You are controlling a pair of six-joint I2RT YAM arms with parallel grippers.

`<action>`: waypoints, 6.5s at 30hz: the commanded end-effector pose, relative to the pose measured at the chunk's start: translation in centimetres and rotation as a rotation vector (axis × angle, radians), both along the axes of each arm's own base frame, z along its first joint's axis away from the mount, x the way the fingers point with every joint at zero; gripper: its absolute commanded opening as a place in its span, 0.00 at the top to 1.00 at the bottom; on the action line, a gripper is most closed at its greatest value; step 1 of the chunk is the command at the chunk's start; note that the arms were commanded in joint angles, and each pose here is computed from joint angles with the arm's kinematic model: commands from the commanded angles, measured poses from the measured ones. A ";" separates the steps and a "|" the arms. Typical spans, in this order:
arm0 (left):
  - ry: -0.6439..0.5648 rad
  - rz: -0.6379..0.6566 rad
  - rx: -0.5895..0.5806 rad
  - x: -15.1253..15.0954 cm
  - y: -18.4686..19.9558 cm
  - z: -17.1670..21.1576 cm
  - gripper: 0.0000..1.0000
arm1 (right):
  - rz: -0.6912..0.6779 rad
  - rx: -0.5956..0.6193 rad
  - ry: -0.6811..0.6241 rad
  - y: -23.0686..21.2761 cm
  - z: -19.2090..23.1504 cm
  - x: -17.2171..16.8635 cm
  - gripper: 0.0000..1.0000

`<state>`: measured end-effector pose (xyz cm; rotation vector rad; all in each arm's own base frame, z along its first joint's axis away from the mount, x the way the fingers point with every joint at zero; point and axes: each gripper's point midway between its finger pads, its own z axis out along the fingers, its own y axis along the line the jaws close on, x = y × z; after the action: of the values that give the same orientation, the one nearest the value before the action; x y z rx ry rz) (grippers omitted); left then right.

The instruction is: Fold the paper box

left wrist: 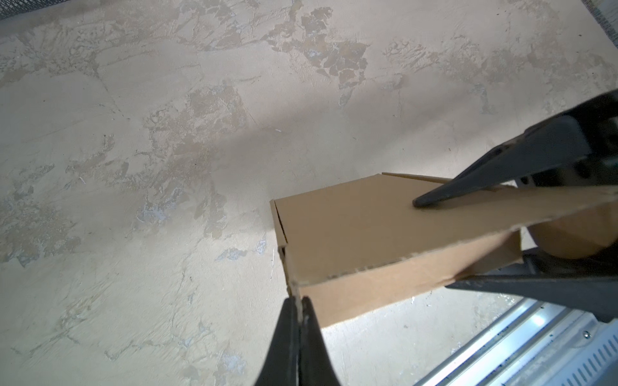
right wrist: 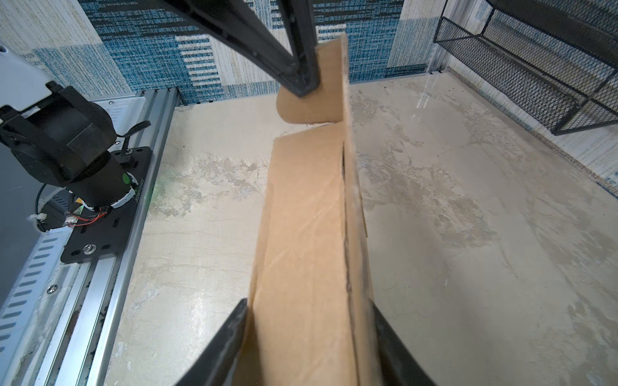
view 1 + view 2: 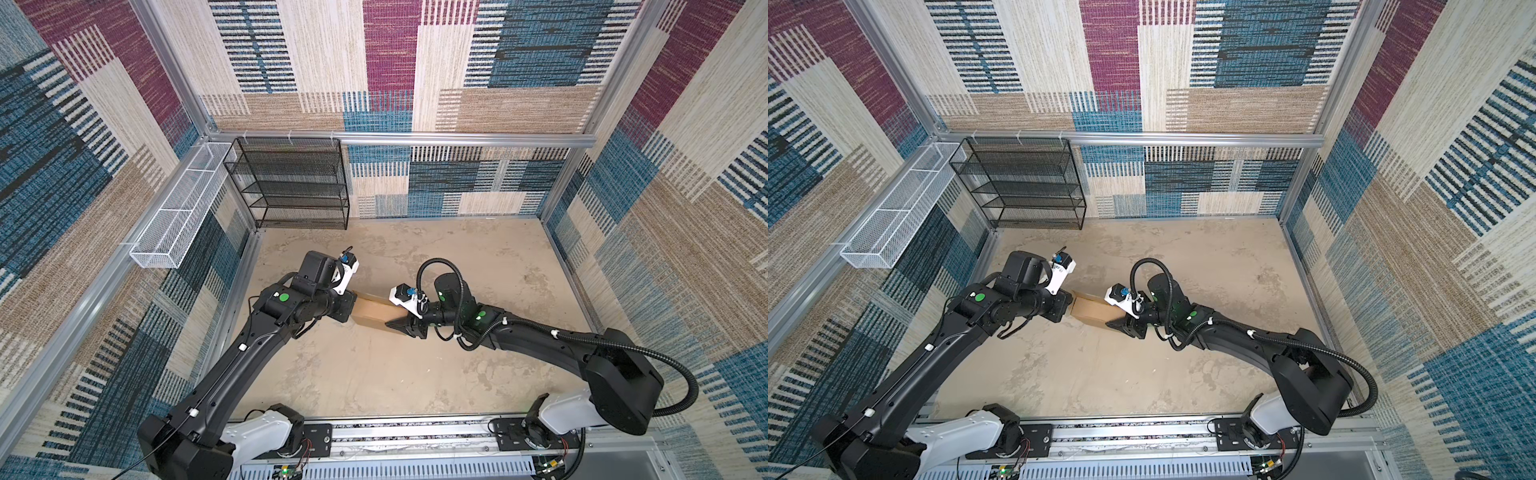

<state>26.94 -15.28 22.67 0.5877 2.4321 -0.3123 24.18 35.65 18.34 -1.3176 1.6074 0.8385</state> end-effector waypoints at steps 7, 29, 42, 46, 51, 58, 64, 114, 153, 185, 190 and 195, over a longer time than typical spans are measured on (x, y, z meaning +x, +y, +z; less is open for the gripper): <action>-0.001 0.020 -0.025 0.3 -0.2 -0.6 0.94 | 0.006 0.023 -0.013 0.6 0.6 0.3 0.73; -0.020 0.066 -0.050 0.7 -0.1 -2.4 0.96 | 0.018 0.016 0.036 0.7 -0.9 0.1 0.73; -0.003 0.130 -0.104 0.7 -0.2 -3.7 1.00 | 0.024 0.020 0.059 0.6 -1.1 0.0 0.72; -0.016 0.142 -0.114 0.7 -0.1 -3.8 1.00 | 0.024 0.021 0.063 0.6 -1.4 0.0 0.72; -0.020 0.145 -0.111 0.6 -0.1 -3.9 1.00 | 0.027 0.023 0.071 0.5 -1.6 -0.2 0.72; -0.024 0.147 -0.100 0.4 -0.2 -4.2 1.00 | 0.028 0.020 0.072 0.4 -1.7 -0.3 0.70; -0.033 0.147 -0.087 0.4 -0.4 -4.6 0.99 | 0.025 0.019 0.072 0.3 -1.7 -0.3 0.70; -0.082 0.212 -0.106 0.6 -0.1 -6.0 0.87 | 0.023 -0.005 0.069 0.1 -1.9 -0.3 0.71; -0.073 0.194 -0.138 0.2 -0.6 -5.2 0.97 | 0.006 -0.015 0.066 0.2 -1.9 0.2 0.73; -0.107 0.226 -0.116 0.7 0.1 -5.0 1.00 | -0.029 0.011 0.019 -0.2 0.4 0.6 0.23; -0.108 0.225 -0.117 0.7 0.1 -4.9 1.00 | -0.038 0.024 0.008 -0.4 1.3 0.6 0.19; -0.104 0.226 -0.116 0.8 0.0 -5.0 1.00 | -0.060 0.043 -0.015 -0.7 2.6 0.7 0.19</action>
<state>28.24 -15.77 18.47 0.2863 2.2849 -0.3380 24.54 34.90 19.52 -1.2652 1.6340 0.8332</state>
